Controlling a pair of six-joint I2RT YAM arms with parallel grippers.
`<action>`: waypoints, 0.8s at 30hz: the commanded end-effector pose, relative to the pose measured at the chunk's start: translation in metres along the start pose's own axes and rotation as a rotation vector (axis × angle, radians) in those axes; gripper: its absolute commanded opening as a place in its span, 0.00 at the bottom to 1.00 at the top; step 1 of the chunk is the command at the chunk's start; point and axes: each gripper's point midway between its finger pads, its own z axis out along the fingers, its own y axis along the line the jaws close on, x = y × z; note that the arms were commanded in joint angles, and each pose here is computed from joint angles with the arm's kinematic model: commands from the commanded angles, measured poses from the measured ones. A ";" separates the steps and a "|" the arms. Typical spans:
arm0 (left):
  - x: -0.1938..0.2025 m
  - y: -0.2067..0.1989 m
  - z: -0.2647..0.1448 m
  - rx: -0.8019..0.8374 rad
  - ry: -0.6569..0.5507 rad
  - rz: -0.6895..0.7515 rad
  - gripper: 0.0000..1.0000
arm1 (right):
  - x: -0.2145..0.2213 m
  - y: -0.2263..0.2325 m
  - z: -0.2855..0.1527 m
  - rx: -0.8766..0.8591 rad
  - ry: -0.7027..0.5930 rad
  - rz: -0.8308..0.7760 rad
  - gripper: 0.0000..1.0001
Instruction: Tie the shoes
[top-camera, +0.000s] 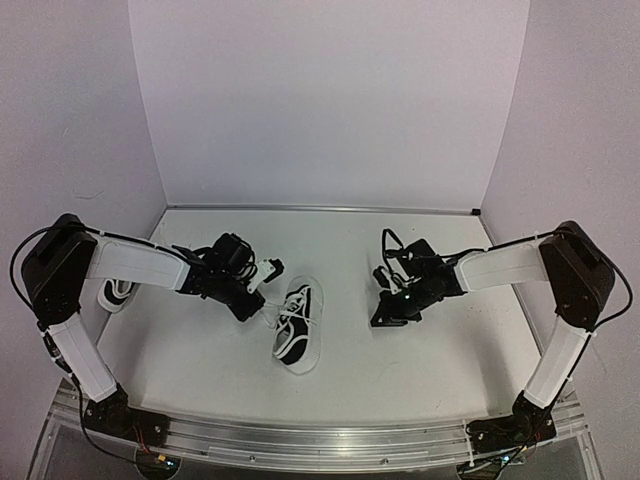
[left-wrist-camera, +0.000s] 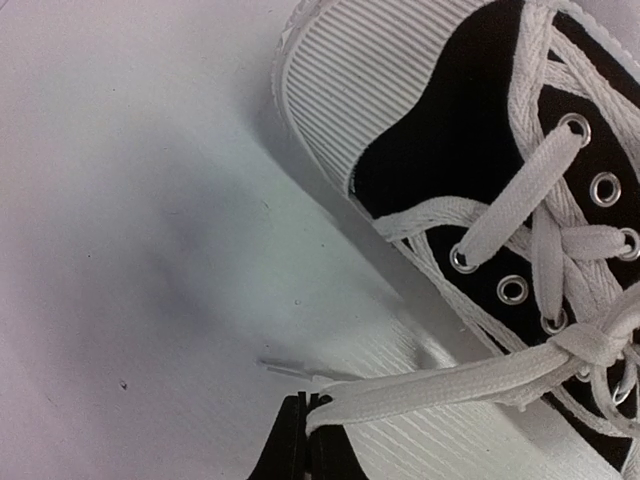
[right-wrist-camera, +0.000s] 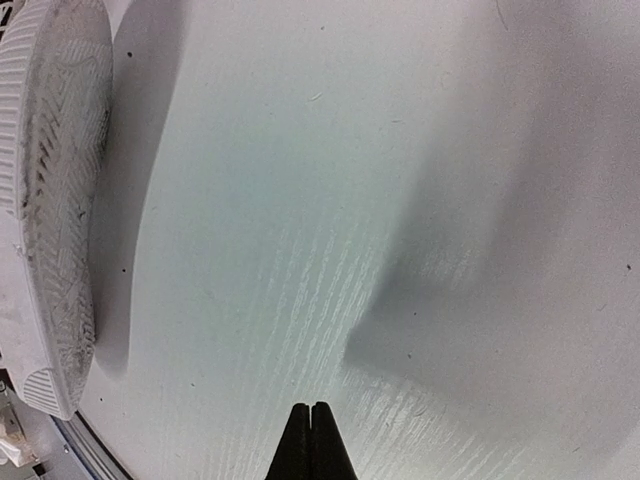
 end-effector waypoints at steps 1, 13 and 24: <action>-0.025 -0.003 -0.010 0.035 -0.077 0.015 0.00 | -0.012 0.027 -0.012 -0.101 -0.020 -0.056 0.00; -0.059 -0.030 -0.015 0.150 -0.197 0.056 0.11 | -0.054 0.074 -0.043 -0.239 -0.122 -0.128 0.51; -0.065 -0.033 -0.013 0.164 -0.204 0.065 0.11 | -0.061 0.090 -0.025 -0.333 -0.110 -0.153 0.47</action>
